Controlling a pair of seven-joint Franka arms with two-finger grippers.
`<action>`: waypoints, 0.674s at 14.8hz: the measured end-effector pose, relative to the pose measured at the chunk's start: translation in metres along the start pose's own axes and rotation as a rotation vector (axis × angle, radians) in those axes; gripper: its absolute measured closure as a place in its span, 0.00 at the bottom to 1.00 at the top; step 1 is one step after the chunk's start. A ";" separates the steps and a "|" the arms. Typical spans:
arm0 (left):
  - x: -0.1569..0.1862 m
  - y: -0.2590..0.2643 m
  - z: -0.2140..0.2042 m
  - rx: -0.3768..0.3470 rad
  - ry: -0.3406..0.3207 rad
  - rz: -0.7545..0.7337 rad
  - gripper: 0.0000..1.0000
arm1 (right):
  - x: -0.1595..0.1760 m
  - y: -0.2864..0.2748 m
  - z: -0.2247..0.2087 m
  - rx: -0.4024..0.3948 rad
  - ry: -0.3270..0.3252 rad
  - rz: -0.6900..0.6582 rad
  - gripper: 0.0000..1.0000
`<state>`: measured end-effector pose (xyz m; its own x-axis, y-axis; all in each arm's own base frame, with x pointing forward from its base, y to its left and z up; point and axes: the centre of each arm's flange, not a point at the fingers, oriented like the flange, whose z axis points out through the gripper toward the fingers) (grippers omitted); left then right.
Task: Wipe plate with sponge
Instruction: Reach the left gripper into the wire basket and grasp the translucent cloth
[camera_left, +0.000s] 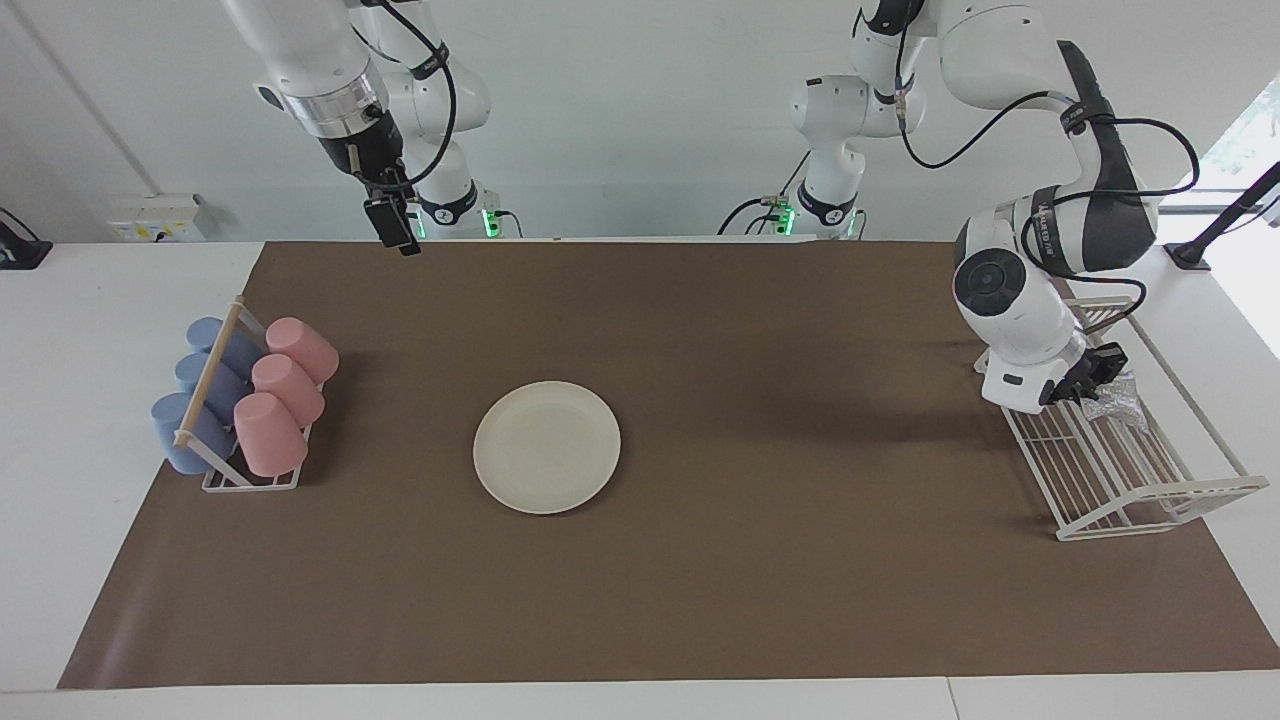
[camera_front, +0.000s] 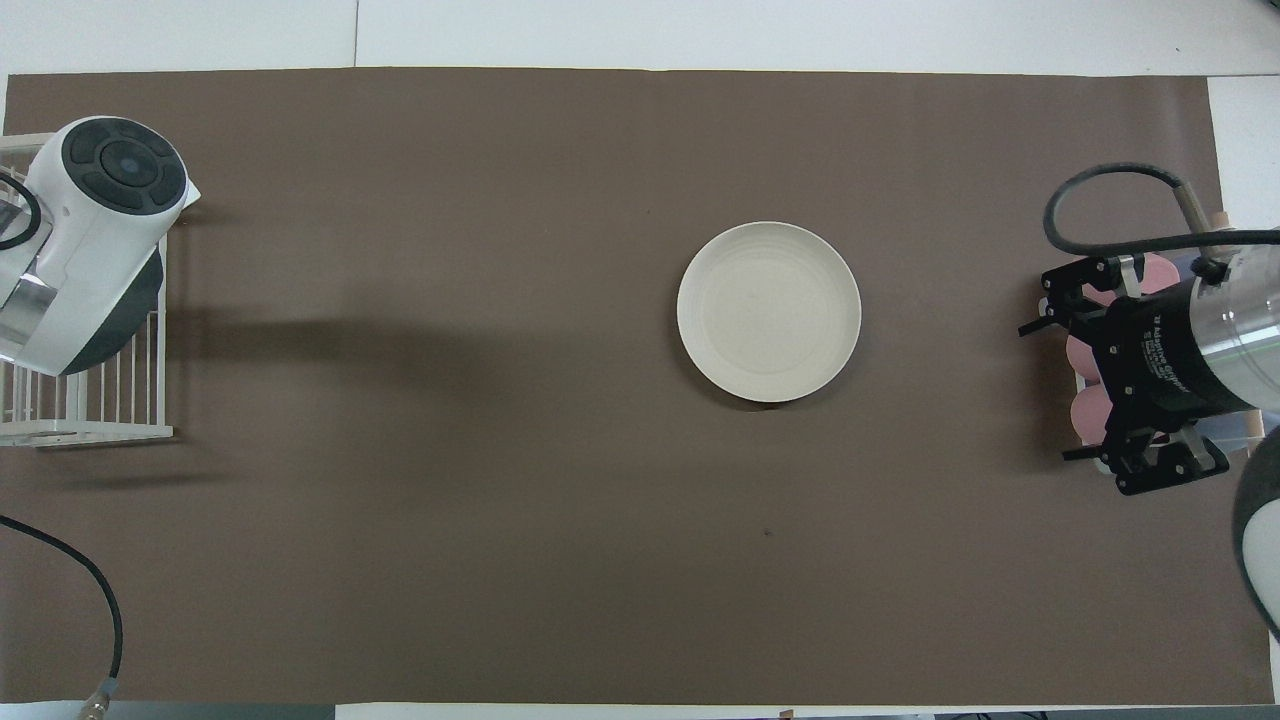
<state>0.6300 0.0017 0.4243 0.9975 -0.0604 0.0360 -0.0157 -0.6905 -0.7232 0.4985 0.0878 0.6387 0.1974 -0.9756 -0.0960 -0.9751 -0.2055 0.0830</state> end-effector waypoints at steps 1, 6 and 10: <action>0.000 -0.001 -0.001 0.000 0.001 -0.001 0.96 | 0.000 0.000 0.000 0.000 0.000 0.002 0.00; 0.007 -0.031 -0.034 -0.047 -0.055 -0.100 0.96 | 0.001 0.000 0.001 -0.002 0.000 0.019 0.00; -0.002 -0.044 -0.109 -0.218 -0.186 -0.175 0.96 | -0.007 0.000 0.002 -0.005 0.001 0.076 0.00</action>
<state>0.6209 -0.0464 0.5311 0.9816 0.1911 0.0056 0.1625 -0.8182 -0.5514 0.4966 0.0945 0.6378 0.1225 -0.9885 -0.0884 -0.9869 -0.1308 0.0946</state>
